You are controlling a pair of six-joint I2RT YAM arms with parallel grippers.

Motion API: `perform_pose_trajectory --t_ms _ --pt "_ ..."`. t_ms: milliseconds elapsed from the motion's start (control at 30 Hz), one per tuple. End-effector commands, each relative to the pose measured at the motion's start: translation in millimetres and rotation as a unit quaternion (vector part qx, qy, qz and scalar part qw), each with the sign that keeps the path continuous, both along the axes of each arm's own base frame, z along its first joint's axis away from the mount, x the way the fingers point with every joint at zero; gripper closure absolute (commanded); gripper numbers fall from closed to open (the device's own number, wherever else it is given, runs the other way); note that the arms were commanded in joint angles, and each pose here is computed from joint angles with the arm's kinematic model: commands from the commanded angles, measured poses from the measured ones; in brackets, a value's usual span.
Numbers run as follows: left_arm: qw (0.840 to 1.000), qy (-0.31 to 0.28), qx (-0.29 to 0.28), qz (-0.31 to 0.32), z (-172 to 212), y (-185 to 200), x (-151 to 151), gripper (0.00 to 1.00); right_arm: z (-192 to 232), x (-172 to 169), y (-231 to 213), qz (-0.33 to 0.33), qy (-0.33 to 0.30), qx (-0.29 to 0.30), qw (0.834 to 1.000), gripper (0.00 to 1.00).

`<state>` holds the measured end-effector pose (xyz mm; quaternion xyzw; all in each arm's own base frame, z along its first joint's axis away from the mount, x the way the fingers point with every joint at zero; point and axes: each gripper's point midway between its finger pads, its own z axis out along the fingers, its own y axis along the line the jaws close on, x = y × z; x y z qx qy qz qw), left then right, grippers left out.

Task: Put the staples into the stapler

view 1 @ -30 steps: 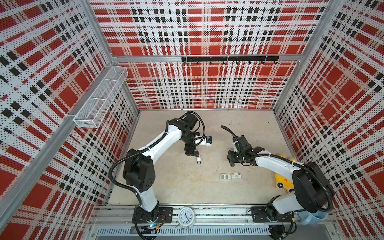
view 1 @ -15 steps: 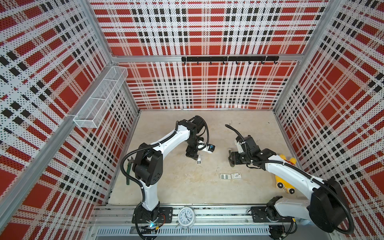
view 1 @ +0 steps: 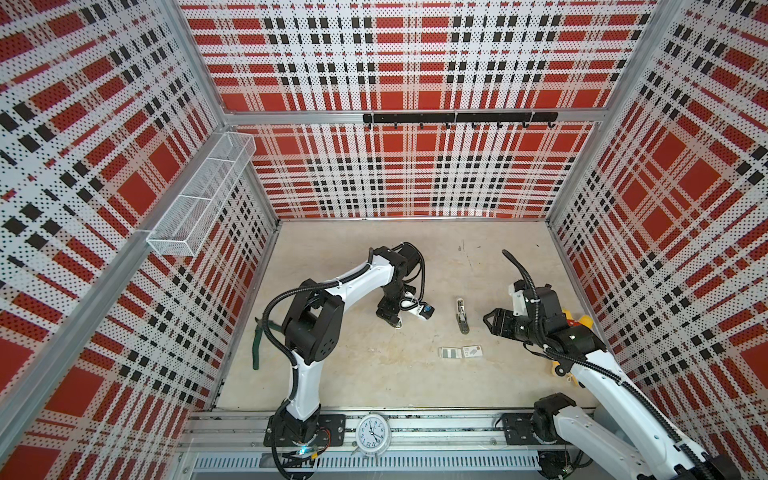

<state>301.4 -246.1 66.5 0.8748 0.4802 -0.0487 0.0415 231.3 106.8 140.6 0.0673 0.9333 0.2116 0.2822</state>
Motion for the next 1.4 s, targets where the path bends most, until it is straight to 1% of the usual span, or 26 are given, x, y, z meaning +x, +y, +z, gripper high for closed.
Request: perform_pose_trajectory --t_ms 0,167,400,567,767,867,933,1033,1133,1233,1300,1367 --pt "0.994 -0.023 0.018 -0.105 -4.8 4.0 7.9 0.17 -4.3 -3.8 -2.6 -0.010 0.009 0.005 1.000 0.36" --pt "0.991 -0.019 0.041 -0.126 -15.7 12.7 4.5 0.19 -9.5 -0.6 -2.4 -0.011 0.016 0.000 1.000 0.36" --pt "0.990 -0.023 0.038 -0.136 -29.4 14.4 7.4 0.22 -10.2 3.6 -2.0 -0.011 0.020 -0.004 1.000 0.37" --pt "0.990 -0.031 0.029 -0.133 -33.4 14.0 12.6 0.26 -11.0 4.6 -3.6 -0.016 0.019 -0.007 1.000 0.37" --pt "0.992 -0.036 0.025 -0.119 -33.9 19.4 19.1 0.35 -14.1 7.2 -4.7 -0.020 0.020 -0.009 1.000 0.38" --pt "0.993 -0.036 0.024 -0.114 -32.4 22.0 18.1 0.43 -17.8 8.8 -3.9 -0.019 0.021 -0.010 1.000 0.38" --pt "0.993 -0.035 0.023 -0.113 -31.5 22.5 16.2 0.45 -20.5 9.5 -3.3 -0.018 0.023 -0.010 1.000 0.39" --pt "0.993 -0.033 0.016 -0.111 -29.7 20.5 12.6 0.44 -23.3 10.9 -3.1 -0.019 0.025 -0.009 0.999 0.39" --pt "0.994 -0.032 0.011 -0.108 -28.1 16.8 10.3 0.41 -25.0 10.5 -2.8 -0.019 0.028 -0.009 0.999 0.39" --pt "0.994 -0.032 0.005 -0.102 -26.1 13.2 9.9 0.41 -24.4 10.0 -3.6 -0.020 0.026 -0.009 0.999 0.39" --pt "0.995 -0.033 -0.003 -0.090 -21.8 9.3 11.3 0.42 -23.8 10.1 -3.5 -0.020 0.023 -0.009 0.999 0.39" --pt "0.996 -0.032 -0.012 -0.082 -17.9 6.7 11.2 0.46 -24.5 10.9 -3.7 -0.022 0.023 -0.008 0.999 0.39"
